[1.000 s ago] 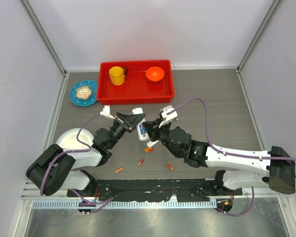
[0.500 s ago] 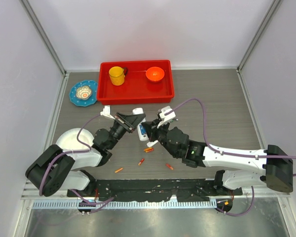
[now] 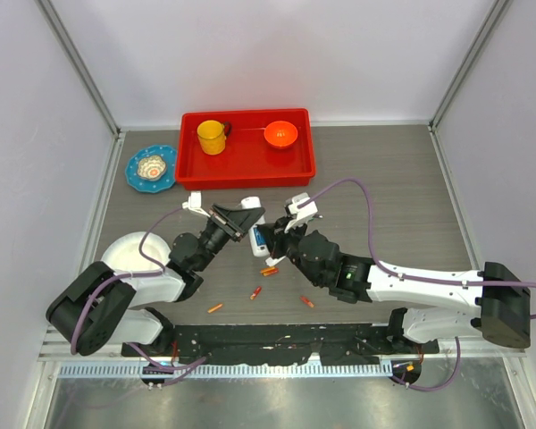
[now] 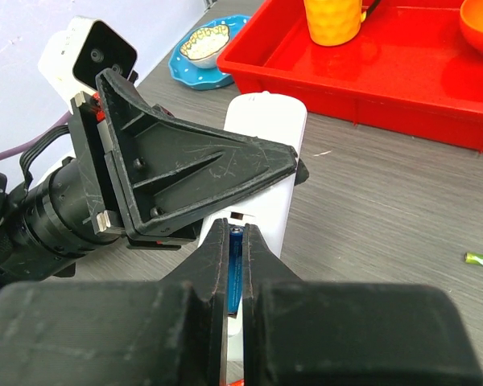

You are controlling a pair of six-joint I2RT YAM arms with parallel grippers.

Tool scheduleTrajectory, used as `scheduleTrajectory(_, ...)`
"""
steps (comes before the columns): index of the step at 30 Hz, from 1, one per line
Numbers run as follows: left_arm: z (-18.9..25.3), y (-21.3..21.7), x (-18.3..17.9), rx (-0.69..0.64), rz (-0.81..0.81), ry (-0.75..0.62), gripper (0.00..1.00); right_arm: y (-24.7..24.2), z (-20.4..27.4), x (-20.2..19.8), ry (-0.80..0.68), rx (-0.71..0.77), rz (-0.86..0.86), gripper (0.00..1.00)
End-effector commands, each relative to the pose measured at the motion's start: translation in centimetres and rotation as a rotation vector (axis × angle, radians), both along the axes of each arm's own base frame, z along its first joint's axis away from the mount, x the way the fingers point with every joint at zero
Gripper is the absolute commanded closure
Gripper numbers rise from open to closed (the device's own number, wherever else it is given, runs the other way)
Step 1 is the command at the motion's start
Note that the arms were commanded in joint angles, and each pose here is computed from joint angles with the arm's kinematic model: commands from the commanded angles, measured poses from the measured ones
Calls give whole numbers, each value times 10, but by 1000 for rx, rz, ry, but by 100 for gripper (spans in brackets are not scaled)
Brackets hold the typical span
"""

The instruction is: Load the batteries into the remote control

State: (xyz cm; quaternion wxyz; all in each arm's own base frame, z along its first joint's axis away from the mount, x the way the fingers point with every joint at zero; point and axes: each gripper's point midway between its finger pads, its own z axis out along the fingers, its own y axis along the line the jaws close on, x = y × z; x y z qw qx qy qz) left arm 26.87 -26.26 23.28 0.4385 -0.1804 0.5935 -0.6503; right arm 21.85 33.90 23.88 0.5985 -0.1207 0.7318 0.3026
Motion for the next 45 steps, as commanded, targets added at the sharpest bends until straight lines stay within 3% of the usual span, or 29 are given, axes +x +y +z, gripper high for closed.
scheduleTrajectory(1, 78, 18, -20, -184, 20, -254, 100, -2, 0, -3, 56, 14, -14, 99)
scheduleTrajectory(23, 91, 21, -24, -204, 22, -286, 100, 5, -25, -5, 160, -76, -26, 99)
scheduleTrajectory(35, 84, 20, -23, -194, 20, -268, 100, -2, -16, 2, 150, -87, -87, 75)
scheduleTrajectory(45, 78, 18, -21, -185, 16, -254, 100, -3, -4, 7, 139, -74, -113, 70)
